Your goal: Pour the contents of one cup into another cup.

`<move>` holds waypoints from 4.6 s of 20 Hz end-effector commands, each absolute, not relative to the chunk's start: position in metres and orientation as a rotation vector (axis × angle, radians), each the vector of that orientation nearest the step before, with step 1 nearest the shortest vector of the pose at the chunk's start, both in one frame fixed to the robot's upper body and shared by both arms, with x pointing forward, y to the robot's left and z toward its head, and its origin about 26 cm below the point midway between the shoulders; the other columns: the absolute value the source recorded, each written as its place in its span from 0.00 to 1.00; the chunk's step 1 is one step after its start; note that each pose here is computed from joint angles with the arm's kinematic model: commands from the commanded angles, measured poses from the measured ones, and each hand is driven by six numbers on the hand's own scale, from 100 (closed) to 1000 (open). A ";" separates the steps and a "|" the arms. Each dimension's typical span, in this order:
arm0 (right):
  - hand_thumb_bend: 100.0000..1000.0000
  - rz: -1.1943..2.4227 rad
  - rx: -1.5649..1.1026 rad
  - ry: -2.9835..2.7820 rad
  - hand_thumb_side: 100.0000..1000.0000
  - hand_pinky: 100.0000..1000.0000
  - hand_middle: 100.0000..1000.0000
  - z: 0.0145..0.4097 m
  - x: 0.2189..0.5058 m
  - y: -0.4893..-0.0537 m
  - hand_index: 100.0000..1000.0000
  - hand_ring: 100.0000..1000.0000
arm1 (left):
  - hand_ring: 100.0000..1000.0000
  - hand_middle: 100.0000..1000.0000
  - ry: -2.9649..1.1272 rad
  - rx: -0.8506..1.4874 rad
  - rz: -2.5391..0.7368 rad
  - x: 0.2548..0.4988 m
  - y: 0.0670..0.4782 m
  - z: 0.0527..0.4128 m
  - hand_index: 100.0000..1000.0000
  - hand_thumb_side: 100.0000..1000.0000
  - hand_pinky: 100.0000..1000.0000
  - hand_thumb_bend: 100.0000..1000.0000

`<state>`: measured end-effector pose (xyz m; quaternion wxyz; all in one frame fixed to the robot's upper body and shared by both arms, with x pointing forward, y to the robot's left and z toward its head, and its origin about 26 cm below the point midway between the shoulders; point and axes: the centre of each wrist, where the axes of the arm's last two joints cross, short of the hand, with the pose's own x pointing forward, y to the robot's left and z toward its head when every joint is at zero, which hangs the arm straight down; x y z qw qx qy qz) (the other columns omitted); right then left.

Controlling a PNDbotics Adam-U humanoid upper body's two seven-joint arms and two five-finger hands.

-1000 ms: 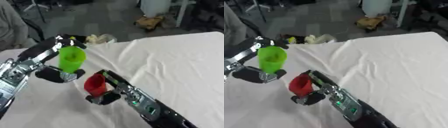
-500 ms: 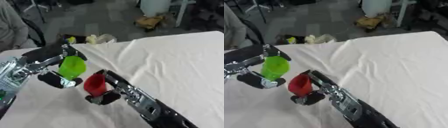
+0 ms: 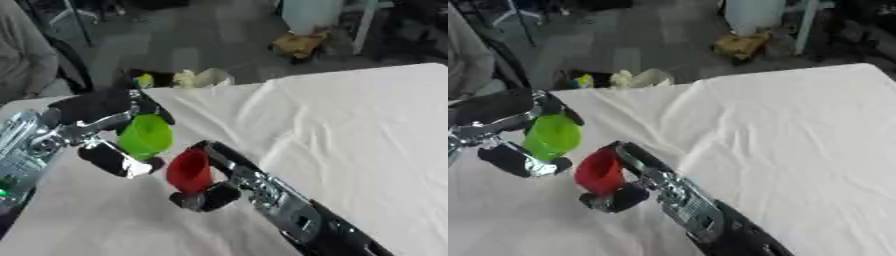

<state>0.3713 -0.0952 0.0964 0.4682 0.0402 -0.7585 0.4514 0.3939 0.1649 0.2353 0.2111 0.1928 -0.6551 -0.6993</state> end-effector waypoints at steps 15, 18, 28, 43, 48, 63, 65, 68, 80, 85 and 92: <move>0.00 1.113 0.128 -1.904 0.00 0.38 0.01 0.109 0.369 -0.086 0.18 0.09 | 0.08 0.33 -1.689 0.691 -2.170 0.391 0.147 0.264 0.76 0.26 0.37 0.00; 0.00 1.111 0.129 -1.905 0.00 0.38 0.01 0.110 0.369 -0.086 0.18 0.09 | 0.07 0.33 -1.647 0.694 -2.222 0.390 0.146 0.267 0.76 0.26 0.37 0.00; 0.00 1.113 0.131 -1.903 0.00 0.38 0.01 0.110 0.369 -0.086 0.18 0.09 | 0.05 0.31 -1.587 0.736 -2.334 0.382 0.141 0.279 0.75 0.28 0.39 0.00; 0.00 1.114 0.129 -1.901 0.00 0.38 0.00 0.111 0.368 -0.088 0.18 0.09 | 0.03 0.27 -1.500 0.971 -2.523 0.362 0.132 0.290 0.73 0.32 0.43 0.00; 0.00 1.113 0.127 -1.900 0.00 0.37 0.00 0.111 0.368 -0.088 0.18 0.09 | 0.02 0.26 -1.463 1.009 -2.554 0.362 0.131 0.286 0.73 0.33 0.43 0.00; 0.00 1.112 0.122 -1.889 0.00 0.37 0.00 0.108 0.367 -0.089 0.18 0.09 | 0.00 0.24 -1.377 1.074 -2.638 0.365 0.131 0.276 0.73 0.35 0.45 0.00; 0.00 1.111 0.121 -1.886 0.00 0.37 0.00 0.107 0.367 -0.089 0.18 0.09 | 0.00 0.23 -1.360 1.084 -2.651 0.366 0.132 0.275 0.73 0.35 0.45 0.00; 0.00 1.107 0.116 -1.879 0.00 0.37 0.00 0.105 0.368 -0.090 0.18 0.09 | 0.00 0.23 -1.338 1.095 -2.670 0.366 0.134 0.274 0.73 0.35 0.46 0.00; 0.00 1.088 0.086 -1.845 0.00 0.37 0.00 0.090 0.373 -0.095 0.18 0.09 | 0.00 0.21 -1.295 1.118 -2.756 0.362 0.129 0.273 0.72 0.36 0.46 0.00; 0.00 1.080 0.082 -1.835 0.00 0.37 0.00 0.084 0.375 -0.097 0.18 0.09 | 0.00 0.20 -1.272 1.149 -2.785 0.360 0.127 0.273 0.72 0.36 0.47 0.00; 0.00 1.076 0.079 -1.831 0.00 0.37 0.00 0.082 0.376 -0.098 0.18 0.10 | 0.00 0.20 -1.229 1.159 -2.839 0.360 0.124 0.267 0.72 0.37 0.47 0.00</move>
